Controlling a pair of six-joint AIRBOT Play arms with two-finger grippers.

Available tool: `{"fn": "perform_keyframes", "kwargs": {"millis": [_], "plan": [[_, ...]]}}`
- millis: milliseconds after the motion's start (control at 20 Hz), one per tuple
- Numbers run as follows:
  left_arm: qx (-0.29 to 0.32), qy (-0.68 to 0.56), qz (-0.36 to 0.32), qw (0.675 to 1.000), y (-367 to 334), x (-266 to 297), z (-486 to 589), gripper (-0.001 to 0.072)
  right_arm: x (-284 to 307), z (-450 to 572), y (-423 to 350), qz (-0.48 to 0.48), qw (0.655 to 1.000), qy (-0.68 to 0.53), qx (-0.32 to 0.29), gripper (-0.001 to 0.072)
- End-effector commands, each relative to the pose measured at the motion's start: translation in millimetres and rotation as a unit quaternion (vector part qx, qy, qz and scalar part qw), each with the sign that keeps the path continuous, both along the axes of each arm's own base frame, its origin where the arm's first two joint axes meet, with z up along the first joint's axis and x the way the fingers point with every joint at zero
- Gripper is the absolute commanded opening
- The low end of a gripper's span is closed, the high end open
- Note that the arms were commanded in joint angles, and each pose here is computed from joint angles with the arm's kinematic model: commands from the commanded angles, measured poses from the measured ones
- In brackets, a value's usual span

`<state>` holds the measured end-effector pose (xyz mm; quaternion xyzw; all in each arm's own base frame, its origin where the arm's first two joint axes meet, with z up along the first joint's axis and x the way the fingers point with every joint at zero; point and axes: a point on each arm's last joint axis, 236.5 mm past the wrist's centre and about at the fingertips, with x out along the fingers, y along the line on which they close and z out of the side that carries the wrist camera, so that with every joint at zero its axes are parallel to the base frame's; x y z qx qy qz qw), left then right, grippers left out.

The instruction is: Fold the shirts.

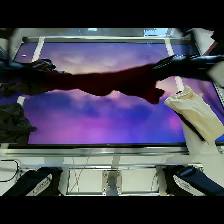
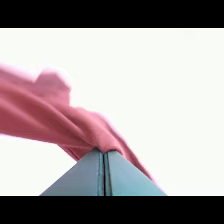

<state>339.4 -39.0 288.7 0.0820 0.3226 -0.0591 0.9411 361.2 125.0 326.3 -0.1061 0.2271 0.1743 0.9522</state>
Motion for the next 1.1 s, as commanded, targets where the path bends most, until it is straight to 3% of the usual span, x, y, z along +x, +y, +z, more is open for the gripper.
{"fn": "perform_keyframes", "kwargs": {"millis": [0, 100, 200, 350, 450, 600, 750, 900, 950, 1000, 1050], "plan": [[-0.142, -0.198, -0.105, 0.964, -52.4, -91.6, 134.7, 0.0010, -89.8, 142.2, -64.9, -0.061, 0.979, -0.189, 0.040, 0.0032], [-0.195, -0.288, -0.160, 0.924, -73.8, -126.9, 189.2, 0.0009, -120.5, 180.1, -81.0, -0.071, 0.965, -0.246, 0.054, 0.0032], [-0.201, -0.305, -0.162, 0.917, -75.2, -122.0, 197.9, 0.0009, -121.2, 186.2, -85.4, -0.078, 0.963, -0.254, 0.050, 0.0031], [-0.187, -0.235, -0.139, 0.944, -78.1, -57.6, 156.2, 0.0009, -76.5, 144.2, -80.0, -0.094, 0.979, -0.183, 0.008, 0.0031], [-0.175, -0.170, -0.121, 0.962, -83.1, 4.2, 108.7, 0.0009, -30.8, 94.6, -75.5, -0.105, 0.987, -0.106, -0.053, 0.0031], [-0.132, -0.066, -0.056, 0.987, -70.4, 102.3, 7.0, 0.0009, 50.3, -14.9, -65.0, -0.111, 0.986, 0.040, -0.121, 0.0031], [-0.089, 0.030, 0.012, 0.996, -51.3, 167.5, -104.5, 0.0009, 125.2, -153.7, -55.3, -0.095, 0.978, 0.175, -0.061, 0.0034], [-0.104, 0.051, 0.032, 0.993, -59.1, 221.2, -185.2, 0.0011, 184.3, -261.8, -65.0, -0.114, 0.969, 0.220, 0.002, 0.0037], [-0.114, 0.047, 0.032, 0.992, -63.6, 234.2, -201.2, 0.0015, 198.4, -283.6, -65.0, -0.119, 0.968, 0.220, 0.017, 0.0084], [-0.124, 0.035, 0.035, 0.991, -65.8, 246.2, -209.7, 0.0175, 212.3, -298.4, -63.5, -0.123, 0.969, 0.211, 0.031, 0.0278], [-0.136, 0.018, 0.042, 0.990, -66.7, 255.1, -209.3, 0.0508, 223.5, -303.9, -62.6, -0.126, 0.972, 0.196, 0.039, 0.0429]]}}
